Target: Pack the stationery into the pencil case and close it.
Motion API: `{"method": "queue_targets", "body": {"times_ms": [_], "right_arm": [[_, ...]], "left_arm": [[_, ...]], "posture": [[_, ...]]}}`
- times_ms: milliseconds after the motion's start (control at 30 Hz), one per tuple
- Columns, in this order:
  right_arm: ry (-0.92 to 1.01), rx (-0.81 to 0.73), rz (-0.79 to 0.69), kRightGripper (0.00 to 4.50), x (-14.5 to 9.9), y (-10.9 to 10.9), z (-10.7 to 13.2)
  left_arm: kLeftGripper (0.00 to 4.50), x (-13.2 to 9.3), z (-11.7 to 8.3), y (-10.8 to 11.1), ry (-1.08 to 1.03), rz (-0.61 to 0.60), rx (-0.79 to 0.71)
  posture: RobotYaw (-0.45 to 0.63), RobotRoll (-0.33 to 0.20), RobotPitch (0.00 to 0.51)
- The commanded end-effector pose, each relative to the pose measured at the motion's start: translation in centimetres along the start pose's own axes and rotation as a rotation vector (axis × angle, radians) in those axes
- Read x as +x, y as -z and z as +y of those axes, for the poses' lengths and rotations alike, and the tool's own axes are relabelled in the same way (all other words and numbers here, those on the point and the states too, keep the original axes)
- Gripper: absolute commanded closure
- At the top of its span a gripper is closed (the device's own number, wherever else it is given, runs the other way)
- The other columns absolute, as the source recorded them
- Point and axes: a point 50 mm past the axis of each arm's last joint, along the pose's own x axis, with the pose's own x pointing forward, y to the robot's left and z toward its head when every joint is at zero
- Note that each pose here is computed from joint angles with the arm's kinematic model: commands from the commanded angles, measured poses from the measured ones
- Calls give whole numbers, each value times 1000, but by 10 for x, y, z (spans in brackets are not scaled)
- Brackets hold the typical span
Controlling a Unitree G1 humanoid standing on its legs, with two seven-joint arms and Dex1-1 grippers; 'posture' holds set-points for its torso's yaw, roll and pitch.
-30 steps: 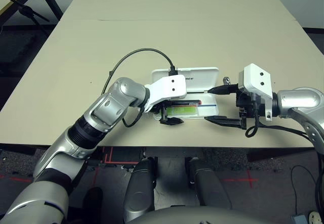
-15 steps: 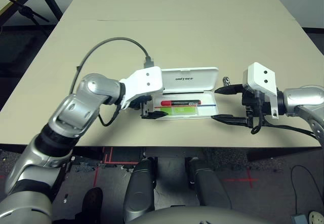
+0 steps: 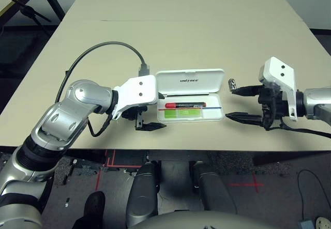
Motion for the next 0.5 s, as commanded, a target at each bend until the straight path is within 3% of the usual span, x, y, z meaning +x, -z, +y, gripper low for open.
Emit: {"method": "queue_targets", "body": {"times_ms": [33,267,500], "right_arm": [[49,89,63,0,-10,-3,-2],[283,260,224,0,-20,8,-20],[538,443,207,0,-17,10,-40]], "left_arm": [[45,3,-4,1,35,-2,2],[45,6,-3,2,51,0,8],[45,10,-3,3,59,-4,20]], "posture": [[-13,0,204],[-26,0,211],[-22,0,222]]}}
